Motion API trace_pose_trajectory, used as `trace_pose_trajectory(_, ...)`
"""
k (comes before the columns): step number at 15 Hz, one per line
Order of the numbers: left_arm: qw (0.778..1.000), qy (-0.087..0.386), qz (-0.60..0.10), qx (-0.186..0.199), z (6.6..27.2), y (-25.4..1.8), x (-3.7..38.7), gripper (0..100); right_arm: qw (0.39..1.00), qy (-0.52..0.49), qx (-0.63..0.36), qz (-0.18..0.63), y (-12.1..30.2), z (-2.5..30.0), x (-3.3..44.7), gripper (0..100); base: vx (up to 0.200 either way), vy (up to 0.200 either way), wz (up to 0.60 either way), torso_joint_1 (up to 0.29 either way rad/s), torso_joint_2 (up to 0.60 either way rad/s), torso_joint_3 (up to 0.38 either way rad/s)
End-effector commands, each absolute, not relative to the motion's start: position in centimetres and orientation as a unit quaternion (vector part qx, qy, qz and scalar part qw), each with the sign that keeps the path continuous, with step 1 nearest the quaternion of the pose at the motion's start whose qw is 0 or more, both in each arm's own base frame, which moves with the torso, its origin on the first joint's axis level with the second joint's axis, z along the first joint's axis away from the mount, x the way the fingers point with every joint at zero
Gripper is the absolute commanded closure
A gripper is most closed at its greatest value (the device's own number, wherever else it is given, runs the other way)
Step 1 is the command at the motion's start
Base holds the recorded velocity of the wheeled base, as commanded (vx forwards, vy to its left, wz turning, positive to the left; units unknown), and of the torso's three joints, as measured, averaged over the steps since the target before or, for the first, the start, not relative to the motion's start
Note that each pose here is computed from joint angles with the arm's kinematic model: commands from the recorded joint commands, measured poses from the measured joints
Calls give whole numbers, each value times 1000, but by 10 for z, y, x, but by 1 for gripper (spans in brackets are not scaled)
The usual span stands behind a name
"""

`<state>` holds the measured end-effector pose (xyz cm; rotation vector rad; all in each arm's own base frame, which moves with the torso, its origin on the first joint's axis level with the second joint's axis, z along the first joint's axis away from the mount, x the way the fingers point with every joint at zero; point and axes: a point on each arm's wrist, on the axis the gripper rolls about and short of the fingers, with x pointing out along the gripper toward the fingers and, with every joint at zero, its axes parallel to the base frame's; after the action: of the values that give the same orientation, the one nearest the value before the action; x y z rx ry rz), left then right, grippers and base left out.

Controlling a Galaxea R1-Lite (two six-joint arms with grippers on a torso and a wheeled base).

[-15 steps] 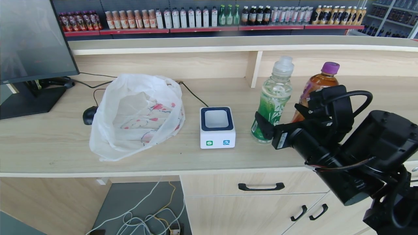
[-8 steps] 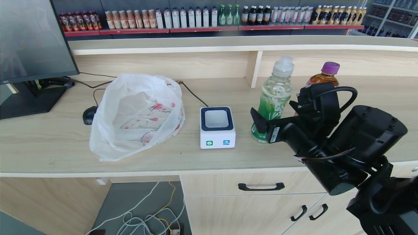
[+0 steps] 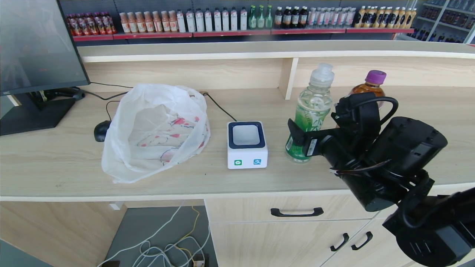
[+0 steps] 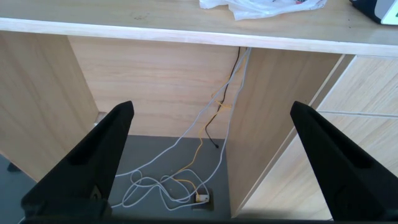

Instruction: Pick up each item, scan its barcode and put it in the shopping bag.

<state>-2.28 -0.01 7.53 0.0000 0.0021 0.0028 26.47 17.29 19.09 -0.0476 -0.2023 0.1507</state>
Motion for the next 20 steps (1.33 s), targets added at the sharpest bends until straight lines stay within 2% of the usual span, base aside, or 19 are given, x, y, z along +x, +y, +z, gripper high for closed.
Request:
trace_pose_trajectory(1,1000,1,1,0,75,0,-23,0,992,-105,-23,68,172,191,272,0,0,0,0,0,0,0)
trace_pose_trajectory(20,1000,1,2,0,75,0,-23,0,991,-123,-14,52,184,189,307,0,0,0,0,0,0,0)
